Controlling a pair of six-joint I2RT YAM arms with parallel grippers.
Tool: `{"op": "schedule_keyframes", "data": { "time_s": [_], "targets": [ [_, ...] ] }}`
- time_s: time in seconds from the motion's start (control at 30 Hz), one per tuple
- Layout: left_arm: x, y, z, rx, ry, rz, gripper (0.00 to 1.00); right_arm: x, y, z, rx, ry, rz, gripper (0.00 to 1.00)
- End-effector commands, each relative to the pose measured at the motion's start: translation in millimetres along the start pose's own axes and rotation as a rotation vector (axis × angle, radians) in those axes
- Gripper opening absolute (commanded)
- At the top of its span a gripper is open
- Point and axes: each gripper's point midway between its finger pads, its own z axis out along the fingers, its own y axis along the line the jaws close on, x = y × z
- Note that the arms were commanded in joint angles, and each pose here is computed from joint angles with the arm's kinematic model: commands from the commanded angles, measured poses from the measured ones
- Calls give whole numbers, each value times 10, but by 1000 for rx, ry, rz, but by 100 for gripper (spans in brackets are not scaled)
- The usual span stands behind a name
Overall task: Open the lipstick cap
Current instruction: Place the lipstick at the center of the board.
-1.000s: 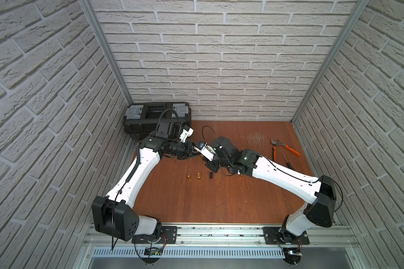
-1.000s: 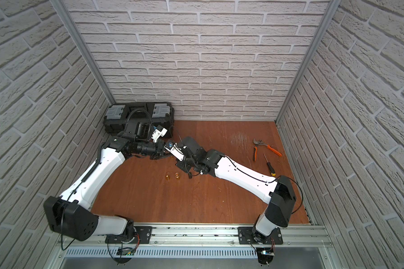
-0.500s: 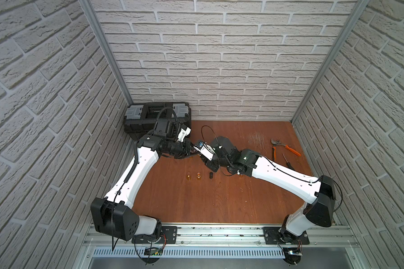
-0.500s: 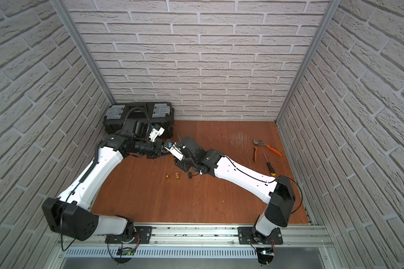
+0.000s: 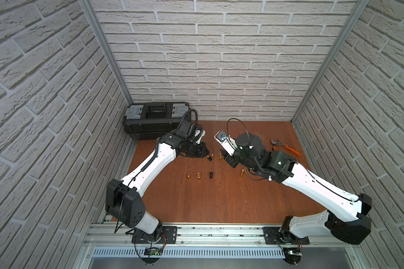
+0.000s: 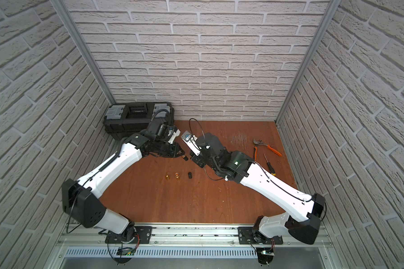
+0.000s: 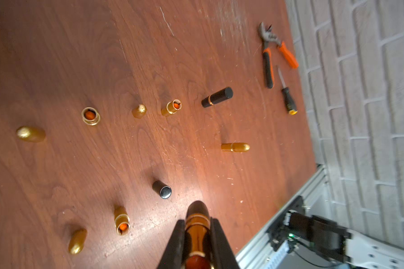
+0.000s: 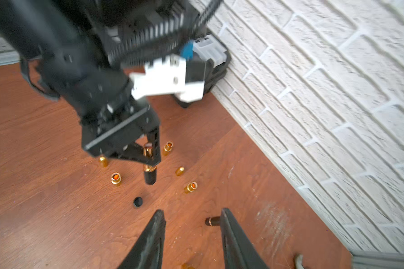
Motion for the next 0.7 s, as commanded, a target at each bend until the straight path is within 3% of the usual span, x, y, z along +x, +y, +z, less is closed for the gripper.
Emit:
{"op": "schedule_keyframes", "data": {
  "time_s": [0.0,0.37,0.67],
  "targets": [
    [-156,67,238,-167,-81,141,15,146,-232,-118,116,34,6,41],
    [230,-200,1131,-223,18,335,17,265,-370,-344,167,5,40,43],
    [433,-105,1360,-268,74,375,18,266,-339,-324,153,1,42,43]
  ]
}}
